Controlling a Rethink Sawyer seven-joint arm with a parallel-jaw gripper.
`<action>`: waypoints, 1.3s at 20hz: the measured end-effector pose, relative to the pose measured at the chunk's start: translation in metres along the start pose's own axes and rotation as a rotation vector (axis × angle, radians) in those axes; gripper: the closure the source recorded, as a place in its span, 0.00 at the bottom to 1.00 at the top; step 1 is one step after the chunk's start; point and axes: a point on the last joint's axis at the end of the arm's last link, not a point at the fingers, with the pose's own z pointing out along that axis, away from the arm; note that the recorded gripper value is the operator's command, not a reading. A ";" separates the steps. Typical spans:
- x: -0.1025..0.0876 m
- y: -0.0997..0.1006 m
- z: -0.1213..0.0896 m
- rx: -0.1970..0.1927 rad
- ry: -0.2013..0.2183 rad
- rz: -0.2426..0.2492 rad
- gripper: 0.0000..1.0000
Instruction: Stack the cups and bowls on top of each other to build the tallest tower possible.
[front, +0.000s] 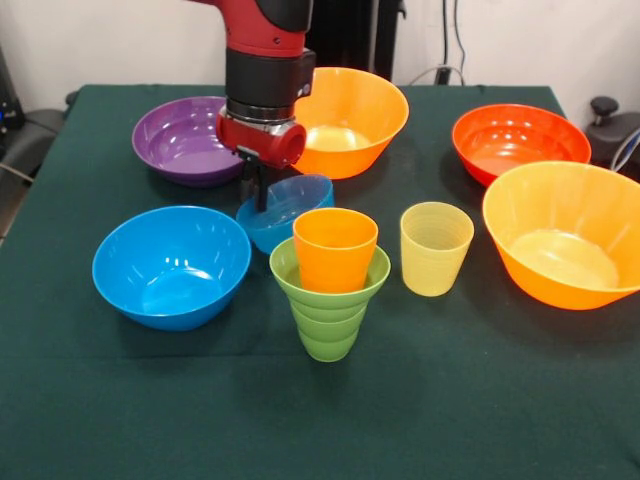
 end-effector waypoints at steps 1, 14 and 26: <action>0.000 0.000 0.000 0.000 -0.001 0.000 1.00; -0.053 0.005 -0.057 0.020 0.025 0.029 1.00; -0.103 0.014 -0.161 0.047 0.140 0.099 1.00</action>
